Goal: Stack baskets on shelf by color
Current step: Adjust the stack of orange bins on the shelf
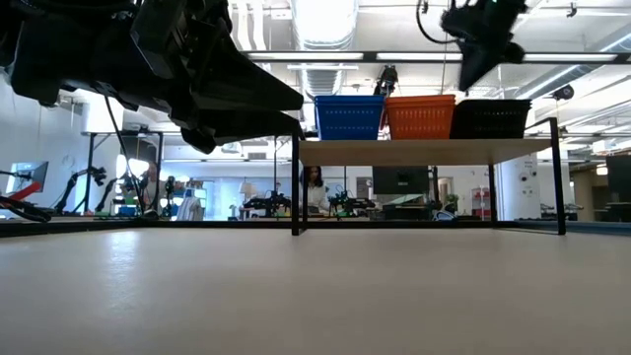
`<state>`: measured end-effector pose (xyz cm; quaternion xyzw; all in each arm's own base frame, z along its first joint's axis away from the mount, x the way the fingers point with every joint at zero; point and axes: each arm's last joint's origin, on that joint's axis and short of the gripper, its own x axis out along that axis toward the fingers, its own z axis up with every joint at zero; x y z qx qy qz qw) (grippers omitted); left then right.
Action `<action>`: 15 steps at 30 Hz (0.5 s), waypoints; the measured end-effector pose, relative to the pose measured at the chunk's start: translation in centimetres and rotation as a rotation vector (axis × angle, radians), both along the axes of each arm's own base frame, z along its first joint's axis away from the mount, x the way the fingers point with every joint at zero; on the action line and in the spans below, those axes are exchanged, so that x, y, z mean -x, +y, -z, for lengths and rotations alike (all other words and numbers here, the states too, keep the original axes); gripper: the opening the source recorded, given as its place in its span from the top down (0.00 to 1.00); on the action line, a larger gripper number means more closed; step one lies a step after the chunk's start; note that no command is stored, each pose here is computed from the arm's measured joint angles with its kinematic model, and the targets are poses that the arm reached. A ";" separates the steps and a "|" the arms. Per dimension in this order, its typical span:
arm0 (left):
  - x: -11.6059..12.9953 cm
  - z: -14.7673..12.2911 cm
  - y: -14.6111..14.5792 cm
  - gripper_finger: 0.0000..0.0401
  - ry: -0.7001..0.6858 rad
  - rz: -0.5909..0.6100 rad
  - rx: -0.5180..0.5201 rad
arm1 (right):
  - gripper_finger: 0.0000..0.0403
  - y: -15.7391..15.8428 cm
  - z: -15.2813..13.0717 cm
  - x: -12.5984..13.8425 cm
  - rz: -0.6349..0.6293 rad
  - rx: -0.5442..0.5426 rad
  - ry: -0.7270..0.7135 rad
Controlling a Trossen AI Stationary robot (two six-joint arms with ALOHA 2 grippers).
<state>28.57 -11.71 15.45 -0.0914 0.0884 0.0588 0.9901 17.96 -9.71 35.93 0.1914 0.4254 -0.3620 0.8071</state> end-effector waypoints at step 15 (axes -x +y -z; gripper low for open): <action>-0.1 -0.1 0.0 0.48 -0.004 0.000 0.000 | 0.91 0.2 1.5 -6.2 -0.118 -0.020 -0.043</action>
